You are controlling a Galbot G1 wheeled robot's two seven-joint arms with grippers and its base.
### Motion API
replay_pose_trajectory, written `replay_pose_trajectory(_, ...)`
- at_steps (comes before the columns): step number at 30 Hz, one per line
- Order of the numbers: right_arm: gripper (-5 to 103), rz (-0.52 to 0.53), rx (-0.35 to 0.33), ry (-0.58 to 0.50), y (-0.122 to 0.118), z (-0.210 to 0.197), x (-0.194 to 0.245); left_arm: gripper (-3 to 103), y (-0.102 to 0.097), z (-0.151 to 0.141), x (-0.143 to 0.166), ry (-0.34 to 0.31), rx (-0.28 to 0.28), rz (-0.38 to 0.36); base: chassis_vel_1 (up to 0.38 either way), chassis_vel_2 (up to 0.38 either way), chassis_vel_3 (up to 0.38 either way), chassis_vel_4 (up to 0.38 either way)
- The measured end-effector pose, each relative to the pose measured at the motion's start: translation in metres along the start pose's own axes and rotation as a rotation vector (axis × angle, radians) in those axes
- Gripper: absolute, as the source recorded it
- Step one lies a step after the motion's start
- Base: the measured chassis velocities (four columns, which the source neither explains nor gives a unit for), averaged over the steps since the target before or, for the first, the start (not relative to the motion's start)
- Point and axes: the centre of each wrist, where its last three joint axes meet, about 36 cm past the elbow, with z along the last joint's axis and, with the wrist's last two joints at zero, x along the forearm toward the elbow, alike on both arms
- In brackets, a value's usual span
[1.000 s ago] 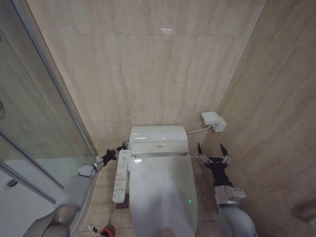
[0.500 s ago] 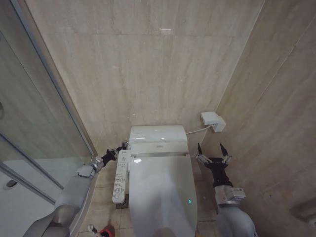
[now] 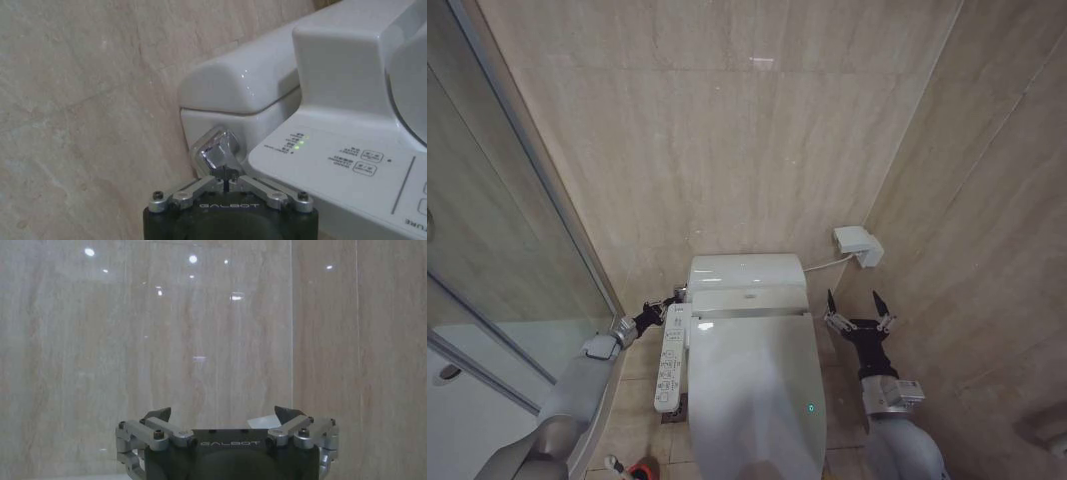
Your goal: Open the toilet lid, clean the toilet bowl with a toilet brush, close the toilet lid, and flush.
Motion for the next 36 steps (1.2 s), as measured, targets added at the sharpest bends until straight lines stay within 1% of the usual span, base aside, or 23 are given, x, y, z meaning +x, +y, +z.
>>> replay_pose_trajectory(12,100,0.000,0.000,0.000,0.000,0.000,0.000,0,-0.002,0.004,0.005,0.004,0.006,-0.006,0.000,0.000,0.000,0.000)
replay_pose_trajectory(21,100,0.000,0.000,0.000,0.000,0.000,0.000,0,-0.004,0.014,0.028,0.014,0.047,-0.073,0.000,0.000,0.000,0.000)
replay_pose_trajectory(23,100,0.000,0.000,0.000,0.000,0.000,0.000,0,-0.002,0.018,0.039,0.009,0.066,-0.114,0.000,0.000,0.000,0.000)
replay_pose_trajectory(24,100,0.000,0.000,0.000,0.000,0.000,0.000,0,-0.001,0.018,0.046,0.003,0.077,-0.146,0.000,0.000,0.000,0.000)
replay_pose_trajectory(25,100,0.000,0.000,0.000,0.000,0.000,0.000,0,-0.001,0.018,0.046,0.003,0.077,-0.146,0.000,0.000,0.000,0.000)
replay_pose_trajectory(28,100,0.000,0.000,0.000,0.000,0.000,0.000,0,-0.001,0.017,0.063,-0.017,0.104,-0.210,0.000,0.000,0.000,0.000)
replay_pose_trajectory(29,100,0.000,0.000,0.000,0.000,0.000,0.000,0,-0.001,0.017,0.063,-0.017,0.104,-0.210,0.000,0.000,0.000,0.000)
replay_pose_trajectory(31,100,0.000,0.000,0.000,0.000,0.000,0.000,0,-0.001,0.013,0.075,-0.032,0.121,-0.269,0.000,0.000,0.000,0.000)
replay_pose_trajectory(33,100,0.000,0.000,0.000,0.000,0.000,0.000,0,-0.005,0.009,0.084,-0.051,0.145,-0.319,0.000,0.000,0.000,0.000)
replay_pose_trajectory(34,100,0.000,0.000,0.000,0.000,0.000,0.000,0,-0.005,0.009,0.084,-0.051,0.145,-0.319,0.000,0.000,0.000,0.000)
replay_pose_trajectory(36,100,0.000,0.000,0.000,0.000,0.000,0.000,0,-0.013,0.003,0.090,-0.062,0.173,-0.377,0.000,0.000,0.000,0.000)
